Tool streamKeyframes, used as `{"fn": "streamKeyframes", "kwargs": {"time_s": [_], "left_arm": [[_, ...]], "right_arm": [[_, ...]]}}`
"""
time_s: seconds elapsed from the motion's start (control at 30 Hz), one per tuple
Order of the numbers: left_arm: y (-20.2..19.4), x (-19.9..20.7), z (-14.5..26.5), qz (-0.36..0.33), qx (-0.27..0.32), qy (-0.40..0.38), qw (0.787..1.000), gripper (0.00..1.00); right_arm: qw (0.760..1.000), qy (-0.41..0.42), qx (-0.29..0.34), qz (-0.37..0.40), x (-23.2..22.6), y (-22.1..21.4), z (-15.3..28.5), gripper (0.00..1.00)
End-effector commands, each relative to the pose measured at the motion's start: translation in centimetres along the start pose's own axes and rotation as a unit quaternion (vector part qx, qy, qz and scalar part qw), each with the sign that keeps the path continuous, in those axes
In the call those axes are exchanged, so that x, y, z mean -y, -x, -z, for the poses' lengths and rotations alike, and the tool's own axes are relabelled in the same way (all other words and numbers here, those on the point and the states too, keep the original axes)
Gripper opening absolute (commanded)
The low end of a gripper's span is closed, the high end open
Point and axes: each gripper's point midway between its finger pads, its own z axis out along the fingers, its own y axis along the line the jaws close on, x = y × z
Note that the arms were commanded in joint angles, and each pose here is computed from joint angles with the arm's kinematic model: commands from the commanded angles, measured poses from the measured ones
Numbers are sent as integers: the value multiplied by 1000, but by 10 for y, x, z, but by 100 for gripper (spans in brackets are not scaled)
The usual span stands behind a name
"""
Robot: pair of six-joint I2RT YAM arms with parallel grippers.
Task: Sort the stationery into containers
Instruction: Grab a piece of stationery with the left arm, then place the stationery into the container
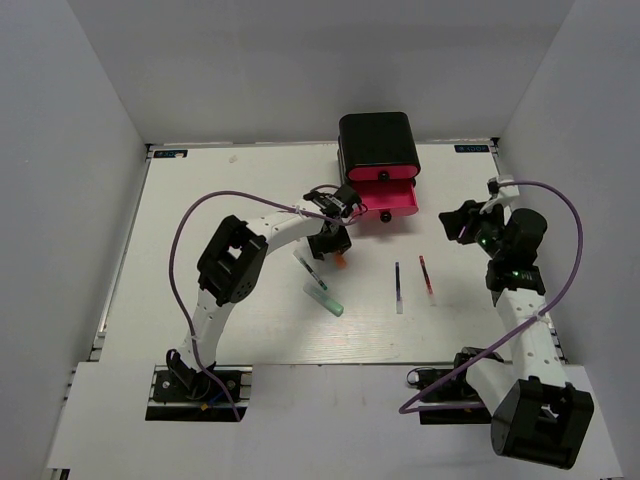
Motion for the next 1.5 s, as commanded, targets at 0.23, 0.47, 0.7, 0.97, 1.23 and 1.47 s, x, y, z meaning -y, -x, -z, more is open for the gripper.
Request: {"fn": "streamKeyframes", "kwargs": {"time_s": [0.23, 0.47, 0.7, 0.97, 1.23, 1.47], "left_arm": [[-2, -8, 5, -8, 4, 14, 1000, 21], [29, -1, 59, -59, 67, -43, 995, 0], [67, 40, 137, -285, 218, -208, 910, 0], [67, 97, 164, -504, 293, -316, 749, 0], [104, 143, 161, -535, 380, -304, 691, 4], [123, 158, 142, -529, 405, -277, 692, 8]], "right_arm": [[999, 22, 33, 7, -4, 12, 6, 49], [998, 40, 39, 12, -8, 11, 11, 56], [989, 139, 34, 37, -36, 0, 16, 45], [975, 208, 48, 65, -58, -7, 23, 11], [973, 206, 58, 86, -58, -6, 26, 15], [974, 202, 61, 86, -56, -6, 27, 20]]}}
